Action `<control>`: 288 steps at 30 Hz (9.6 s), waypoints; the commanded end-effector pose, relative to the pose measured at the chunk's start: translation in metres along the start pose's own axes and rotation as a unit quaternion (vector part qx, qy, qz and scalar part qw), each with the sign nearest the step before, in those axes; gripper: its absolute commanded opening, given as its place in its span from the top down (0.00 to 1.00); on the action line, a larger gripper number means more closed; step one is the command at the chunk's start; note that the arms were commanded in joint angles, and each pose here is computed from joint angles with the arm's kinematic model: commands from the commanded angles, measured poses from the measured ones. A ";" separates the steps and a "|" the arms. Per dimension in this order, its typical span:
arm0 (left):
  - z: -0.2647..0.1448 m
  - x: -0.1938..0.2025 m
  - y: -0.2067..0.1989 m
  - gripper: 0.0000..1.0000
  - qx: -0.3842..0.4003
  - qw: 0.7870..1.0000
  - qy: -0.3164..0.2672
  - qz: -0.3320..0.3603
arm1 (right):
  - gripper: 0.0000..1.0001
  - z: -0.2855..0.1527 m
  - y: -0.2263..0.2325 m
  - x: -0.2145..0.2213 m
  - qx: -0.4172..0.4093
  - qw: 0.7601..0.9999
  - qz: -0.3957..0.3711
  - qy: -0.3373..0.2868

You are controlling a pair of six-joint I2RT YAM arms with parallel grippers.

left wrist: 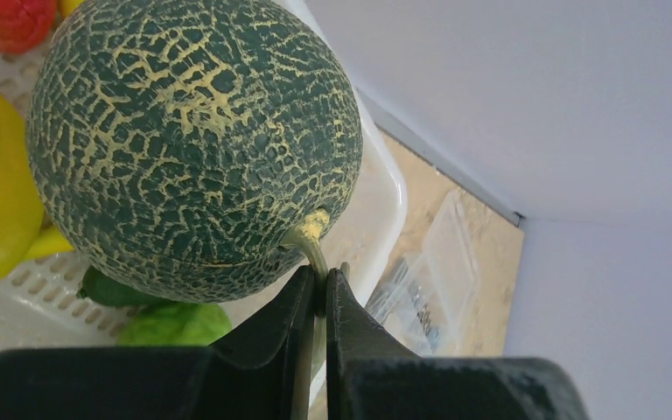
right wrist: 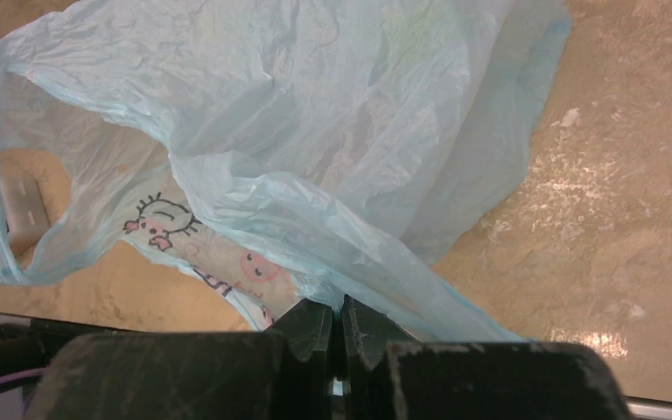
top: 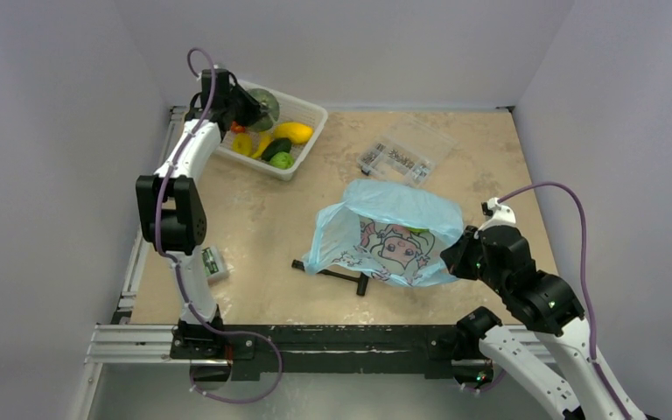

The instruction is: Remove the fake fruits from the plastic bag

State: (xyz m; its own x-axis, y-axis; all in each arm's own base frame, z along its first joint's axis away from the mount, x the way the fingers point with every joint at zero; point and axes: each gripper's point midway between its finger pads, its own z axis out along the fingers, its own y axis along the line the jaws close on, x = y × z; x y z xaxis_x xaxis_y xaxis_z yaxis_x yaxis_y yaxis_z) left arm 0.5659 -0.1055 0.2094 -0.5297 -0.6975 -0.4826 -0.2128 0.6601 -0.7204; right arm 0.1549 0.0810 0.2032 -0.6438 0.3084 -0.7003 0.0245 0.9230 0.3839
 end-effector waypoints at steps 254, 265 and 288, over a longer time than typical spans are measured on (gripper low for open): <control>0.005 0.009 0.014 0.00 -0.118 0.992 -0.044 0.024 | 1.00 0.016 0.009 -0.003 -0.009 1.000 0.026 -0.008; -0.115 0.055 -0.078 0.01 0.087 0.993 0.018 0.082 | 1.00 0.013 0.006 -0.037 0.043 0.997 0.042 -0.045; -0.385 0.171 -0.052 0.03 0.255 0.935 0.009 0.248 | 0.20 -0.053 -0.036 -0.091 0.207 0.973 0.031 -0.093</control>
State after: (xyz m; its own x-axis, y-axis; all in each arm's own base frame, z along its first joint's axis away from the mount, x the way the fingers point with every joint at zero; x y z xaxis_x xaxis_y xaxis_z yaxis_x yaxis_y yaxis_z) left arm 0.1872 -0.1543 0.3574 -0.4708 -0.3607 -0.8051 0.4552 0.6824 -0.5720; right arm 0.1841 -0.0029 0.2745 -0.4415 0.3629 -0.8206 0.4745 0.8706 0.1298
